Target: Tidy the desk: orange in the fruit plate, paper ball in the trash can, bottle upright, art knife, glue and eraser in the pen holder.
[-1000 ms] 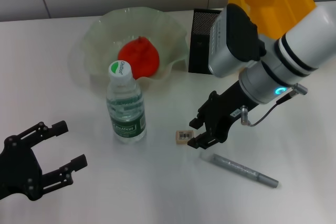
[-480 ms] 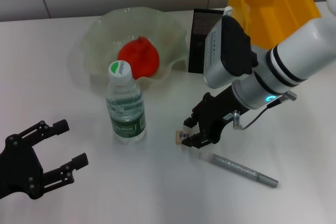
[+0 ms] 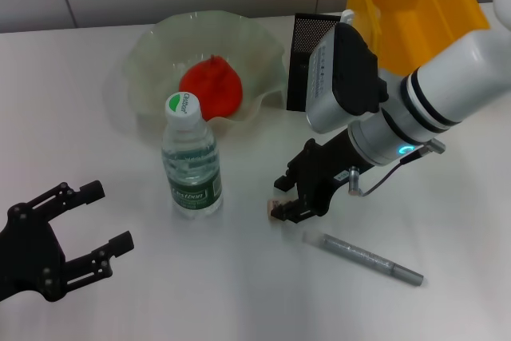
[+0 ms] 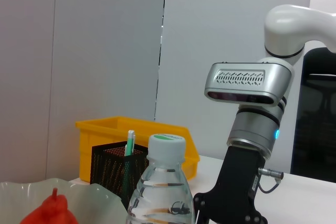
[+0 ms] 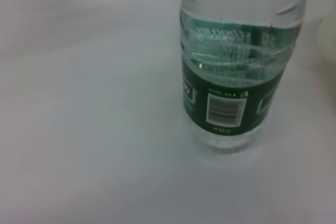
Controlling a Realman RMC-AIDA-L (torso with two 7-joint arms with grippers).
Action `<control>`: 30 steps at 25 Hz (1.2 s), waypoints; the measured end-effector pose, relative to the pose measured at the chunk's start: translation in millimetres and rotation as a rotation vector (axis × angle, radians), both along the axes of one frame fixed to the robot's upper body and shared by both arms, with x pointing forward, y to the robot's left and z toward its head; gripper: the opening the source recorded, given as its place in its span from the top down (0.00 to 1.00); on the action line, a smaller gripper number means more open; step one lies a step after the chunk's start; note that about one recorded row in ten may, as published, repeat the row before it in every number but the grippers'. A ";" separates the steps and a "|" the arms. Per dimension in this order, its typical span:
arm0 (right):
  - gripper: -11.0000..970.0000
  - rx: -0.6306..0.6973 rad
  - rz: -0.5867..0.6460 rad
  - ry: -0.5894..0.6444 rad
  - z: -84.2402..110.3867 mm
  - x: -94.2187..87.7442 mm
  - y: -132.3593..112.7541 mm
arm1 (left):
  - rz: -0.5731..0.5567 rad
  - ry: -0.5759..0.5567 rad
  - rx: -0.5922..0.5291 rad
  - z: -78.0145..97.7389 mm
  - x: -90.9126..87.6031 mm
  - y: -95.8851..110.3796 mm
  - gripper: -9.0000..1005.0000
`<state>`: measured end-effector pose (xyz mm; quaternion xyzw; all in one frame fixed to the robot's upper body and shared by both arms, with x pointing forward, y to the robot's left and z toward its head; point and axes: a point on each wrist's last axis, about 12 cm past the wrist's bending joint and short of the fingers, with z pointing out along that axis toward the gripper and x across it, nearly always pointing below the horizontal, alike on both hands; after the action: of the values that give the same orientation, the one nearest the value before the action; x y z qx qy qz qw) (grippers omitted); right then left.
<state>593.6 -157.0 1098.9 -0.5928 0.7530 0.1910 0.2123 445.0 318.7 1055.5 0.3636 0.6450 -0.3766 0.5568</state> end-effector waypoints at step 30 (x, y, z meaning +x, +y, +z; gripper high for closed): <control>0.71 0.123 -0.191 -0.151 62.2 10.5 -33.9 | 0.001 -0.002 0.003 -0.3 -0.3 0.3 0.20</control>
<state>604.1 -191.0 1161.0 -0.5171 0.7747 0.1704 0.3217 444.7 319.0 1055.2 0.3643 0.6451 -0.3749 0.5573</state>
